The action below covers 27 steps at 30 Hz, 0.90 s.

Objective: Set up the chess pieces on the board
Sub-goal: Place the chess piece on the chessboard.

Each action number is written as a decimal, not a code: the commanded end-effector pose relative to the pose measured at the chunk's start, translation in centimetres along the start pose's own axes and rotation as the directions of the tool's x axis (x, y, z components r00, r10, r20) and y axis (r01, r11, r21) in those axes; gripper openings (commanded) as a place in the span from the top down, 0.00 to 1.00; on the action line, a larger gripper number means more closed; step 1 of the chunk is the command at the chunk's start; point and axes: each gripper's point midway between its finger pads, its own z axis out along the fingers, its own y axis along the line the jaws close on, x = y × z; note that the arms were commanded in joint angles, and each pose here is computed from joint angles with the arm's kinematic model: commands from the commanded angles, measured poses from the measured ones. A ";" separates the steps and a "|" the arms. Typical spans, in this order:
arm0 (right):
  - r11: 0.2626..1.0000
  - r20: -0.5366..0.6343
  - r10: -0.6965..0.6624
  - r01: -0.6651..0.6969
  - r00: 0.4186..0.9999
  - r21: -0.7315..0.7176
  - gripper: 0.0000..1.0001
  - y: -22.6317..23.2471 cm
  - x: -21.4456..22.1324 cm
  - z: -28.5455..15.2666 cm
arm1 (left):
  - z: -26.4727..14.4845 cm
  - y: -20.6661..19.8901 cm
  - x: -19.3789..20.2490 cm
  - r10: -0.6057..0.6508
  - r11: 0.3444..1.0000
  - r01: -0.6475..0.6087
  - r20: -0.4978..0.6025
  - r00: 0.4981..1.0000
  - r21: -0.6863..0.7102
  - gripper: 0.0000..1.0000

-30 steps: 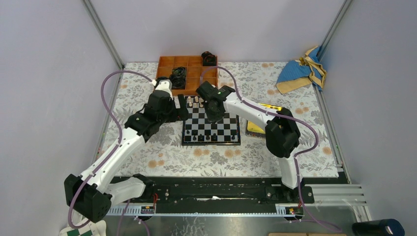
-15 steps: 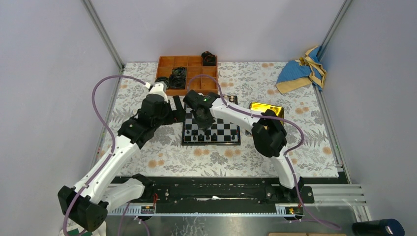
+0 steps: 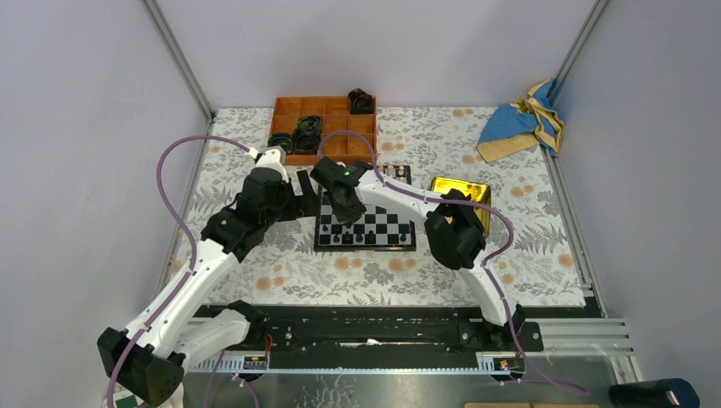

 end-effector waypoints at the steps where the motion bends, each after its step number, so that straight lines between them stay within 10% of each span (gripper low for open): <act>1: 1.000 0.008 -0.008 0.008 1.000 -0.014 1.00 0.8 -0.6 -0.7 | -0.2 0.4 -0.2 -0.007 1.000 0.007 0.015 1.000 -0.009 0.01; 27: 0.999 -0.024 -0.016 0.015 1.000 -0.031 0.96 1.3 0.0 1.0 | 0.0 0.7 -0.1 0.016 0.999 -0.016 -0.001 1.000 -0.029 0.01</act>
